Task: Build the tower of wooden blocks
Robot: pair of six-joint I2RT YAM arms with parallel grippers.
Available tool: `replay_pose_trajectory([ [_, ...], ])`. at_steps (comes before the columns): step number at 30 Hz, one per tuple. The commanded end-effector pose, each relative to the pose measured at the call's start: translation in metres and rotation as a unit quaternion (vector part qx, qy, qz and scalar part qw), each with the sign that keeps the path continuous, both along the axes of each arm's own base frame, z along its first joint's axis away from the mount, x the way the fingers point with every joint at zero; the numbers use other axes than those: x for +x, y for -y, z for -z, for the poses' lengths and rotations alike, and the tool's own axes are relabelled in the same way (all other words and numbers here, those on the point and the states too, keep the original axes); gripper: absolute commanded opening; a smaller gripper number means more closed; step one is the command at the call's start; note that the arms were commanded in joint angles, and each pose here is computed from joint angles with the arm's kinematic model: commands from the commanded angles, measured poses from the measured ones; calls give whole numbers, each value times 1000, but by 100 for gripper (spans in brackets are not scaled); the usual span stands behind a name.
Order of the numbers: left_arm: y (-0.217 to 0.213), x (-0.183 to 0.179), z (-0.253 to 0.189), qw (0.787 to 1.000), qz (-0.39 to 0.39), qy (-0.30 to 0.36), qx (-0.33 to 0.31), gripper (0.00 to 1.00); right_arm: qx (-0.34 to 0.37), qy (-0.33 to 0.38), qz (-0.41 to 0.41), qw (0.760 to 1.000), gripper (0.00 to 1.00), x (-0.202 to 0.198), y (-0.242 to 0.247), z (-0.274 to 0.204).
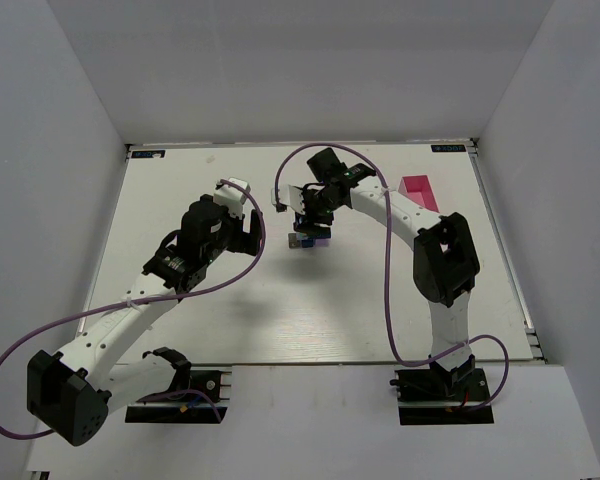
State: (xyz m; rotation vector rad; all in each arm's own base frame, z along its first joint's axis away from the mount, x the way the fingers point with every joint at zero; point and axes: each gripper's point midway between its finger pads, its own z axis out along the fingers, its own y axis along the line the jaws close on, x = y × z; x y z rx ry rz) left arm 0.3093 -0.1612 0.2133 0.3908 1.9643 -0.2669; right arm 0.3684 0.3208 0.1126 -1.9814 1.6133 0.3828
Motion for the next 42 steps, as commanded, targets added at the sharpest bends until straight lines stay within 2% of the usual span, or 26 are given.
replay_pose_trajectory([
  [1, -2, 2, -22, 1000, -4, 26, -11, 97, 17, 19, -3, 1000, 77, 1, -6, -15],
  [2, -2, 2, -22, 1000, -4, 26, -11, 97, 22, 25, -3, 999, 90, 2, -5, -20],
  [17, -5, 3, -23, 1000, -13, 28, -7, 97, 27, 54, 6, 998, 90, -10, 20, -33],
  [27, -6, 2, -18, 1000, -13, 24, -5, 97, 38, 51, 47, 997, 90, -3, 51, -16],
  [37, -3, 0, -21, 1000, -2, 25, -11, 97, 83, 26, 106, 991, 90, 13, 71, -25],
  [42, 11, -6, -23, 998, 49, 29, -12, 100, 160, 17, 136, 978, 90, 3, 71, -66],
])
